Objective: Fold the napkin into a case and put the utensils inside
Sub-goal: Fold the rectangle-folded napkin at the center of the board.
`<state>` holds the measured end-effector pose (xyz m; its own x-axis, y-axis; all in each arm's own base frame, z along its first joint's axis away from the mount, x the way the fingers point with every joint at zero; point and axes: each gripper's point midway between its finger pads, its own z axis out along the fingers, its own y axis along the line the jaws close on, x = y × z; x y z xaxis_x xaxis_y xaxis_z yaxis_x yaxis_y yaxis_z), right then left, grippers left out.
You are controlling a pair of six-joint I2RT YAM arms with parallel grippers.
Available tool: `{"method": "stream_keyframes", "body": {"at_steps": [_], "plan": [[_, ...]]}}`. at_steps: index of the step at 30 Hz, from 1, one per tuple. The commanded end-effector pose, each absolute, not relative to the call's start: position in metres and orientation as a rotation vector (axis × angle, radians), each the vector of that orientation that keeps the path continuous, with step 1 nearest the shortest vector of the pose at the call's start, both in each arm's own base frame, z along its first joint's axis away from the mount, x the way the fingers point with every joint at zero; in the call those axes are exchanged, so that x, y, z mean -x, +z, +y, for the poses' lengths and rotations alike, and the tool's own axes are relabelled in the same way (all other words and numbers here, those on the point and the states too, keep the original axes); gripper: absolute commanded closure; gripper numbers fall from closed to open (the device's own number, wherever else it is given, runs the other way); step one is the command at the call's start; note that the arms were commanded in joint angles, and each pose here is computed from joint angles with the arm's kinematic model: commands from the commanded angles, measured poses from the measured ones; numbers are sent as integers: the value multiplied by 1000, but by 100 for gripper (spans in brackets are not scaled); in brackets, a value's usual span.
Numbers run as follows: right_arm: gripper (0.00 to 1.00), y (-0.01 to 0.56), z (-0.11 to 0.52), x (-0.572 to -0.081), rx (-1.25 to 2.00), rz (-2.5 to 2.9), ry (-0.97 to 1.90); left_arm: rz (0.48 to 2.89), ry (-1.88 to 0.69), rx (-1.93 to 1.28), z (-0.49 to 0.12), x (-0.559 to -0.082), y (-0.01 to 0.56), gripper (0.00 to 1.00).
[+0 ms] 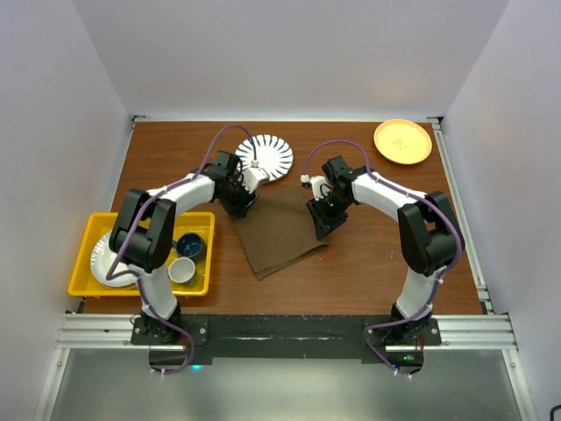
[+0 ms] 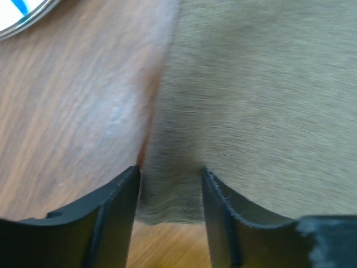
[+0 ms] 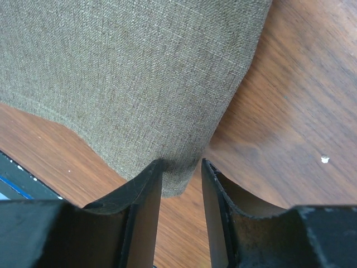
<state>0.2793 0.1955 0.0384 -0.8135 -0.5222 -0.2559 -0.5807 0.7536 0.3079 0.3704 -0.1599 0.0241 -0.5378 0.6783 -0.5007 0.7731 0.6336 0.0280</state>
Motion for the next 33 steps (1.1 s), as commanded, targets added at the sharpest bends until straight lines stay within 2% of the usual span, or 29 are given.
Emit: {"method": "stream_keyframes", "body": {"at_steps": [1,4,7,9,15,22,33], "plan": [[60,72,203,-288,920,2685,607,2179,-446,-1140,-181,-371,86,40],[60,83,205,-285,904,2664,630,1971,-512,-1259,-190,-339,134,36],[60,78,202,-283,883,2681,605,1843,-495,-1432,-201,-299,146,35],[60,66,198,-285,864,2713,578,1830,-485,-1558,-206,-266,126,35],[62,39,198,-293,831,2760,552,1776,-371,-1708,-218,-218,92,33],[62,20,195,-295,813,2806,525,1786,-234,-1806,-224,-197,54,33],[63,24,195,-299,810,2805,518,1741,-196,-1841,-241,-195,49,38]]}}
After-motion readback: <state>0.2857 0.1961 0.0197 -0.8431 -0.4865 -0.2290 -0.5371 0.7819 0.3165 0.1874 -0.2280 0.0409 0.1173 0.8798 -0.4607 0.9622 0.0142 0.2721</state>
